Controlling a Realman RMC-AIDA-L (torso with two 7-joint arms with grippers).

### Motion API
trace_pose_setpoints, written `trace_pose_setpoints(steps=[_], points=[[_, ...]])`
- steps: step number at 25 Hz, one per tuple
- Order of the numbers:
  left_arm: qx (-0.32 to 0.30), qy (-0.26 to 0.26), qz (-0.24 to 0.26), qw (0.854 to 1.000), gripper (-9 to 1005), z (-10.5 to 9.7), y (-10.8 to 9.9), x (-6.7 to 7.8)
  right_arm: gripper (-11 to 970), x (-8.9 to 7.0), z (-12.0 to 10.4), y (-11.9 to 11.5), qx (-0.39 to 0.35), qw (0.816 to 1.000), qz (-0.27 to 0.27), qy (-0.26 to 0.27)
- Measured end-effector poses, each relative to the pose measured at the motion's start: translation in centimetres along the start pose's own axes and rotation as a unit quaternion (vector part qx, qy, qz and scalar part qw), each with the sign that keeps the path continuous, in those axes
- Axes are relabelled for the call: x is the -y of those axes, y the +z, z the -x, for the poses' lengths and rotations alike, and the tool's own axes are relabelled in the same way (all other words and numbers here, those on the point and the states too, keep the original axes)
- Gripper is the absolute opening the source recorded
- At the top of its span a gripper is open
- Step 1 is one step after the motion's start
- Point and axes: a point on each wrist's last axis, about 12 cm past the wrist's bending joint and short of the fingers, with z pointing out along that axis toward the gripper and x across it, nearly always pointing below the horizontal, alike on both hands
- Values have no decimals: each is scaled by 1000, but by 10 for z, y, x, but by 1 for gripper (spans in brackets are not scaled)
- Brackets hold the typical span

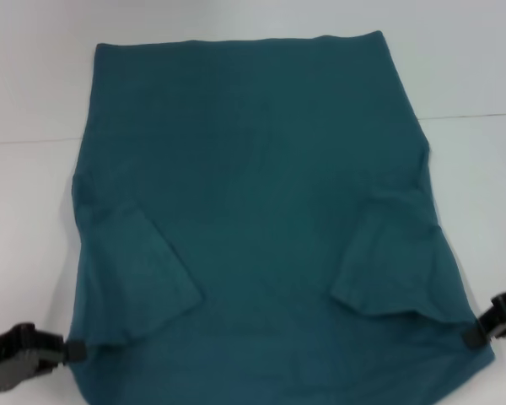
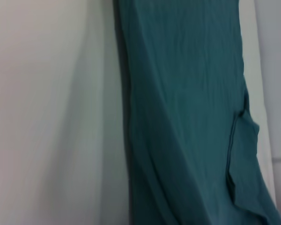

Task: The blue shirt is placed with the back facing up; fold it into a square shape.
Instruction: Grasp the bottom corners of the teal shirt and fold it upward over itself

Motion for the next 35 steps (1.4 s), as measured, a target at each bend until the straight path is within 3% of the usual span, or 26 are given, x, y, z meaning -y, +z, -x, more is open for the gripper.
trace_pose_setpoints(steps=[12, 17, 22, 27, 35], points=[[-93, -1, -6, 996, 27, -40, -23, -2, 37, -2, -37, -8, -65, 997, 33, -21], [-111, -4, 0, 994, 27, -46, -25, -5, 38, -2, -45, -5, -70, 996, 49, -26], [-89, 19, -40, 995, 27, -32, -24, 7, 38, -3, -32, -17, 12, 996, 82, -29], [-54, 28, -73, 995, 27, 0, -16, 27, 38, -2, -11, -39, 118, 988, 100, -21], [-21, 30, -55, 998, 27, 51, 0, 53, 39, 13, 4, -57, 218, 971, 80, 47]])
